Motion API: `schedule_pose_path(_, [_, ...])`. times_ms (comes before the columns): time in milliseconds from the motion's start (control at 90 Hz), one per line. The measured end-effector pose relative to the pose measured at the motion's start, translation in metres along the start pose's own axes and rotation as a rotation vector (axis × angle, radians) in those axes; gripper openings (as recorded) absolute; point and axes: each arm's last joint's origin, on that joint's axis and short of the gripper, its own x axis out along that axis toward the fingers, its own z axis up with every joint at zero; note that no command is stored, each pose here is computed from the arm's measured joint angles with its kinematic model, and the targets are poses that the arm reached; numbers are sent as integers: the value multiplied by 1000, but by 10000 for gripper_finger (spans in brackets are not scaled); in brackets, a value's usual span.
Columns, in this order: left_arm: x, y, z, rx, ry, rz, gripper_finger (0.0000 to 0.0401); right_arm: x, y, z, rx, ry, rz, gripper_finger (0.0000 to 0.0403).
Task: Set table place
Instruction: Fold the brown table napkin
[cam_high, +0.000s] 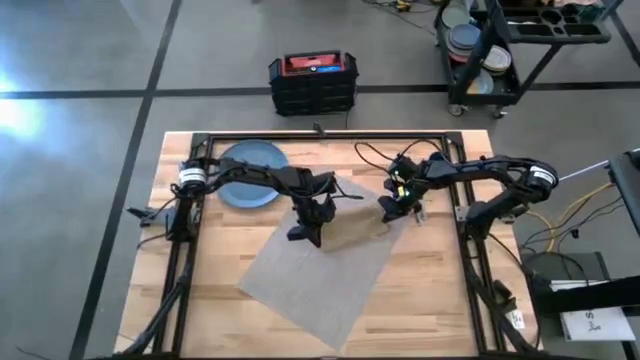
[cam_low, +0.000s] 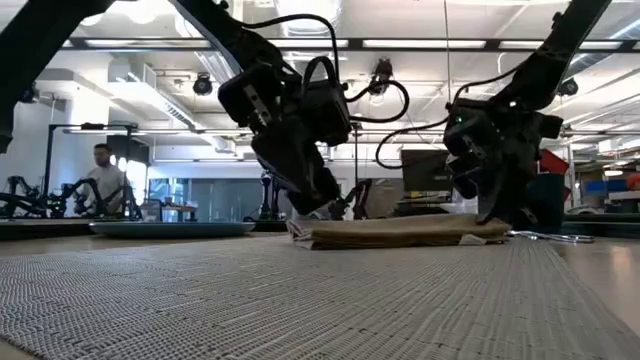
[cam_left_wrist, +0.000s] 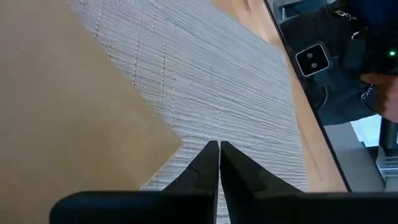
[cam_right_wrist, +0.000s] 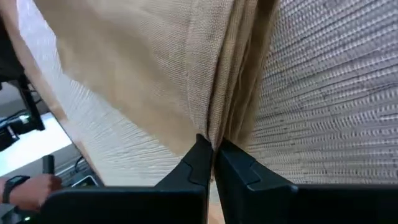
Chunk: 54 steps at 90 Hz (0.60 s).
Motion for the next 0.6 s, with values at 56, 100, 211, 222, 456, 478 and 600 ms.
schedule_pose_path(56, [0, 1, -1, -10, 9, 18, 0, -1, 1, 0, -5, -8, -4, 2])
schedule_pose_path(100, [0, 1, -1, -15, 11, 24, 0, -2, 2, 0, -18, -14, 0, 6])
schedule_pose_path(211, [-1, 2, -4, -33, 21, 24, 0, -5, 5, 0, -45, -23, 5, 23])
schedule_pose_path(222, [-1, 1, -4, -35, 23, 23, 0, -5, 5, -1, -45, -23, 5, 26])
schedule_pose_path(456, [-1, 0, -7, -54, 46, 18, 0, -6, 4, -4, -40, -8, -12, 93])
schedule_pose_path(478, [-1, 0, -7, -56, 49, 17, 0, -6, 4, -4, -37, -5, -14, 100])
schedule_pose_path(600, [-1, -1, -10, -67, 66, 10, 0, -6, 3, -8, -32, 24, -32, 137])
